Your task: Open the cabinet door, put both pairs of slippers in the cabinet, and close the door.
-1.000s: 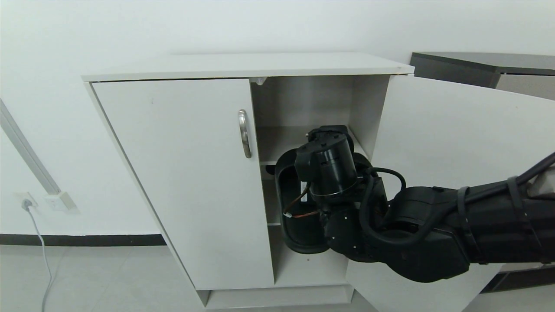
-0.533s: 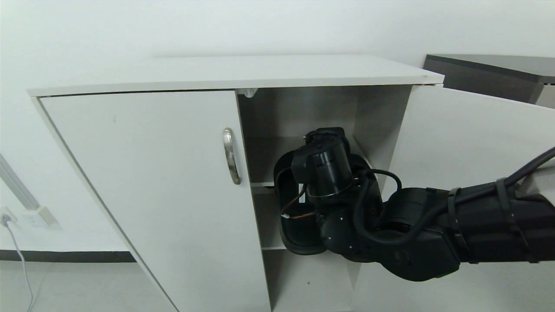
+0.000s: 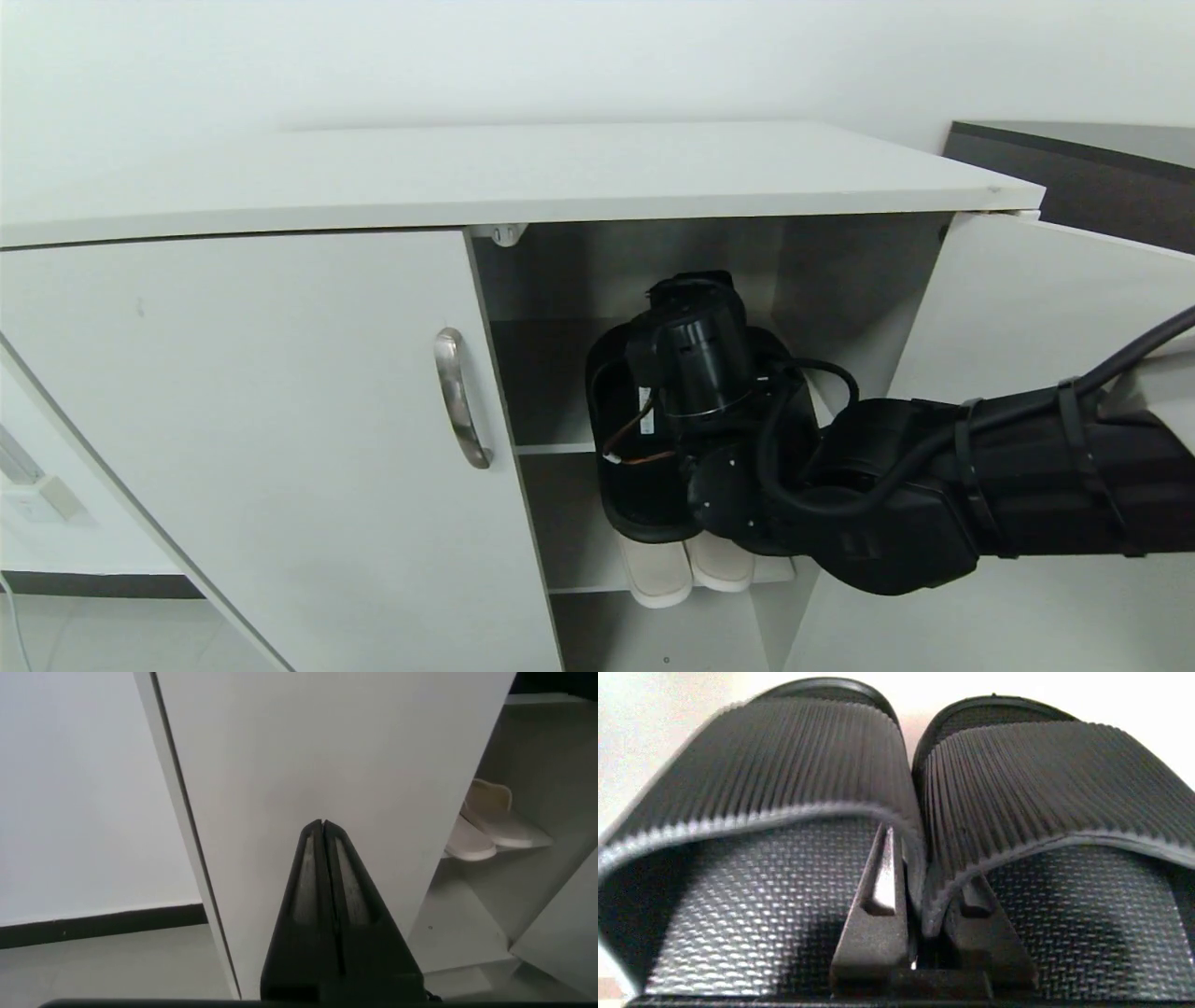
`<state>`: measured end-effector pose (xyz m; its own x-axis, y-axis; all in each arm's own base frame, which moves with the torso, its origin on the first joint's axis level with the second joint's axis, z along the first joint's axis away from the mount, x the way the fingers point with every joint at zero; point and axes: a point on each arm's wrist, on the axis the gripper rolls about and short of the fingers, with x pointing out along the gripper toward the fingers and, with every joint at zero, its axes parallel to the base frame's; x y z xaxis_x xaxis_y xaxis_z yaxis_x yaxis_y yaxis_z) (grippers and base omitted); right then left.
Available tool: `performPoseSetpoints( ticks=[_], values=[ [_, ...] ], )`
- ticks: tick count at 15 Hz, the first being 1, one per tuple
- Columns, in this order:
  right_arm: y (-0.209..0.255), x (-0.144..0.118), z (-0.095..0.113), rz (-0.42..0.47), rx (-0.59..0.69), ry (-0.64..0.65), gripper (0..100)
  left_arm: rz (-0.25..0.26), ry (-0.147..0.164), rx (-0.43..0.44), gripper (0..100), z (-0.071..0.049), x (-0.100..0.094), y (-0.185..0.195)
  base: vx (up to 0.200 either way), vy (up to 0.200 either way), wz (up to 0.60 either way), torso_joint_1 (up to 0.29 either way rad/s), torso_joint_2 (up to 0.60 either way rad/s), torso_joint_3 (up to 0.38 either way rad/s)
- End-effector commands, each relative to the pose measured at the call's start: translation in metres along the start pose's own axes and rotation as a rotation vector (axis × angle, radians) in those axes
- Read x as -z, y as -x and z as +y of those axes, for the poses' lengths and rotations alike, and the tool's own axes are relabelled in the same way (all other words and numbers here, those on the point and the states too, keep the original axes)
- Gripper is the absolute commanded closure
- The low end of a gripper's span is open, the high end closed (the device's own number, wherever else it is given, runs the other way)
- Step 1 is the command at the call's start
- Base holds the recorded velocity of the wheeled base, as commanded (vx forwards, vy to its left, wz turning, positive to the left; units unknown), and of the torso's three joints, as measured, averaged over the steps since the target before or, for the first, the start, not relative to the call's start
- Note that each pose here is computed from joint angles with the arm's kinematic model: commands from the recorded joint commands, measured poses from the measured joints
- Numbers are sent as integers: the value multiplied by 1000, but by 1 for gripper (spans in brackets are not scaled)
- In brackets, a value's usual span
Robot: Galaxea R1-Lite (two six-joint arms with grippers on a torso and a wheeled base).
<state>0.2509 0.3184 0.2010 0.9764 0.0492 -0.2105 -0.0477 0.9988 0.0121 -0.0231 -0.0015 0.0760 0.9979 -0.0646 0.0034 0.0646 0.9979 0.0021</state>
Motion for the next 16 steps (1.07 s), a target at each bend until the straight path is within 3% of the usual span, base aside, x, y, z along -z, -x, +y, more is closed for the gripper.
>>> performPoseSetpoints(
  ticks=[1,10,16],
  values=[
    [-6,-6,2,-5,-2,-10,100,0,0,0,100,0,0,0,0,0,0,0,0,0],
    [-48,-25,4,5,52,-22,100,0,3,-2,100,0,0,0,0,0,0,0,0,0],
    [-67,-21,4,17,64,-19,100,0,3,-2,100,0,0,0,0,0,0,0,0,0]
  ],
)
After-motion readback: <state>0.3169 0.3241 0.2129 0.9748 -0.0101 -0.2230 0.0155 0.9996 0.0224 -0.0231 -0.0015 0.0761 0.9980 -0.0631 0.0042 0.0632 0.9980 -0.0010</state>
